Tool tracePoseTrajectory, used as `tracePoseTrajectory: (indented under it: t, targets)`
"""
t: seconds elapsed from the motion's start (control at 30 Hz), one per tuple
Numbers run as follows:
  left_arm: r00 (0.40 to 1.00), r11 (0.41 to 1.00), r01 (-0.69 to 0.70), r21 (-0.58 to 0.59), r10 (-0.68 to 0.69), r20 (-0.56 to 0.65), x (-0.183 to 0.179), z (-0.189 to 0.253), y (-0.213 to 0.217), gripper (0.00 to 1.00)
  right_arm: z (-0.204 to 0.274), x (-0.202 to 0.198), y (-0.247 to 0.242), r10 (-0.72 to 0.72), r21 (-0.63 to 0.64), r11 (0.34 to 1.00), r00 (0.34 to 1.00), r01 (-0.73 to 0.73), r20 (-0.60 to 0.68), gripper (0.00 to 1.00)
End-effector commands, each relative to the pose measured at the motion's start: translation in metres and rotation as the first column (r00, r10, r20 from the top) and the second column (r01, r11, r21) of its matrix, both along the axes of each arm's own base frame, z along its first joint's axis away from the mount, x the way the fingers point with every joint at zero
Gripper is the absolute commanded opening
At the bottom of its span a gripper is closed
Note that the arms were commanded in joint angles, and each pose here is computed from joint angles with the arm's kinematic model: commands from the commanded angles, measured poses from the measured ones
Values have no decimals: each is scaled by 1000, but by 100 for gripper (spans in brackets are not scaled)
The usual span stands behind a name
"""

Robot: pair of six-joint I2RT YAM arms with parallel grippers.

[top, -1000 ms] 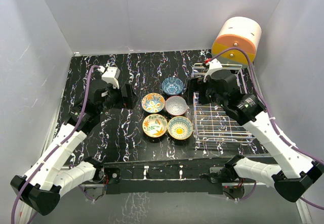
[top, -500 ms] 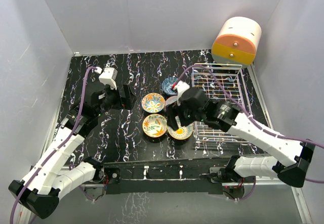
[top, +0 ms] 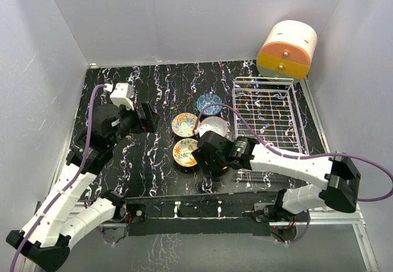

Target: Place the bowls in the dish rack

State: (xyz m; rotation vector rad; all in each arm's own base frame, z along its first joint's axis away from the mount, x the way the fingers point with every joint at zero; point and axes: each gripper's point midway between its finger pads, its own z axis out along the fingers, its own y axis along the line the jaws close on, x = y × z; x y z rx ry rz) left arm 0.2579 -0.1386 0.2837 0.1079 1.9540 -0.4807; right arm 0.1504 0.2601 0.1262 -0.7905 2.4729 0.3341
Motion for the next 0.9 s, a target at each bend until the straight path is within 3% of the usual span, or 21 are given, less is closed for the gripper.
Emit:
tracePoseTrajectory:
  t: [0.0, 0.47, 0.6, 0.87]
  targets:
    - [999, 999, -35, 10, 34, 21, -4, 8, 10, 97, -7, 19, 14, -14, 17, 1000, 997, 13, 74, 70]
    - [999, 999, -46, 29, 46, 11, -11, 0, 17, 97, -32, 44, 10, 3, -82, 997, 982, 13, 190, 61]
    - [999, 998, -48, 30, 47, 10, -13, -2, 18, 97, -42, 48, 3, -2, -125, 992, 977, 29, 212, 51]
    - [999, 998, -54, 31, 54, 5, -15, -4, 20, 97, -56, 50, 9, 32, -132, 991, 978, -4, 209, 50]
